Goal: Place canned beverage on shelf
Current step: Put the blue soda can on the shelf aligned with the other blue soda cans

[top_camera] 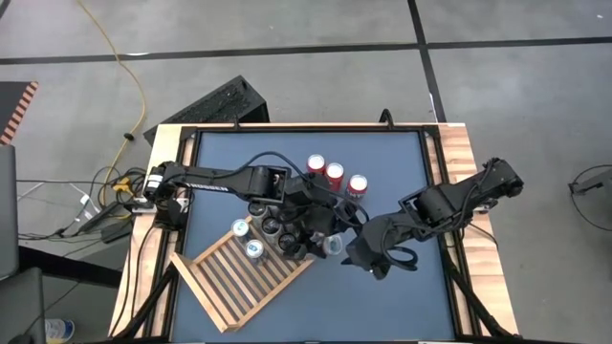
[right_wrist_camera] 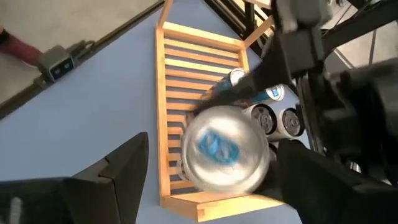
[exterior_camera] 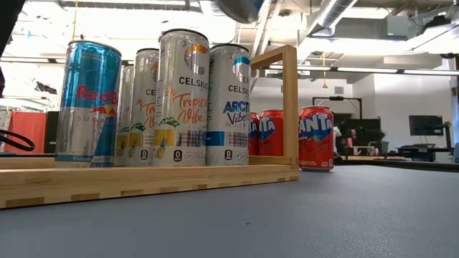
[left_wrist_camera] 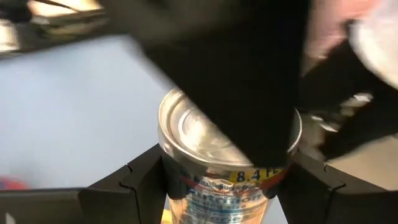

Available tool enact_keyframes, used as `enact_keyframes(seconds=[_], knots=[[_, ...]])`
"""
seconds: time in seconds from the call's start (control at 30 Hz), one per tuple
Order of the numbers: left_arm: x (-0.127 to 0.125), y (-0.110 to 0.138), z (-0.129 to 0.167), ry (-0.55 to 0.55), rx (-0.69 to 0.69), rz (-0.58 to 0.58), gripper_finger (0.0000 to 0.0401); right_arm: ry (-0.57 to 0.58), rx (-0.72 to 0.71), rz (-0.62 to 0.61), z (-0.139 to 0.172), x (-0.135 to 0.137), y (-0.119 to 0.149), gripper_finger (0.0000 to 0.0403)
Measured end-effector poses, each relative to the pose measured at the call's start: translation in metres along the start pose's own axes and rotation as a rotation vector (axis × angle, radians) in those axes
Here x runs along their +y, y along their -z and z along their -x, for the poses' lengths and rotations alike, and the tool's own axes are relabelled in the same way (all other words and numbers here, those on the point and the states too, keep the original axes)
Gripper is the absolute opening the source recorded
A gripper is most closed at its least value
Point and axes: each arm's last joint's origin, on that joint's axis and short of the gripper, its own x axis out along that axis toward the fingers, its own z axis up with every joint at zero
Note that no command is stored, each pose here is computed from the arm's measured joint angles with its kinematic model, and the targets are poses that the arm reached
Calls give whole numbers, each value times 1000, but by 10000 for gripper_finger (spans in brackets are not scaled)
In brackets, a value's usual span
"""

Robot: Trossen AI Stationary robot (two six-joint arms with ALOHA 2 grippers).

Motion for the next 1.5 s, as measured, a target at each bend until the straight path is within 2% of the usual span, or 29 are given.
enact_keyframes(seconds=[0.1,0.27,0.37,0.63,0.9,1.3,1.5], knots=[[3,-1,0,-96,-1,-22,226,22,-8,-71,4,-2,-1,320],[4,-5,0,-114,-42,-45,226,70,36,-153,27,-6,-2,320],[5,-9,1,-163,-79,-58,226,93,26,-191,40,-10,-5,320],[12,-19,5,-394,-165,-79,226,200,62,-226,52,-12,-6,320],[8,-30,15,-389,-201,-100,226,178,161,-201,52,-8,3,320],[4,-33,18,-312,-204,-125,227,198,173,-144,51,-15,5,320],[2,-32,19,-295,-189,-123,227,205,124,-65,51,-13,-1,320]])
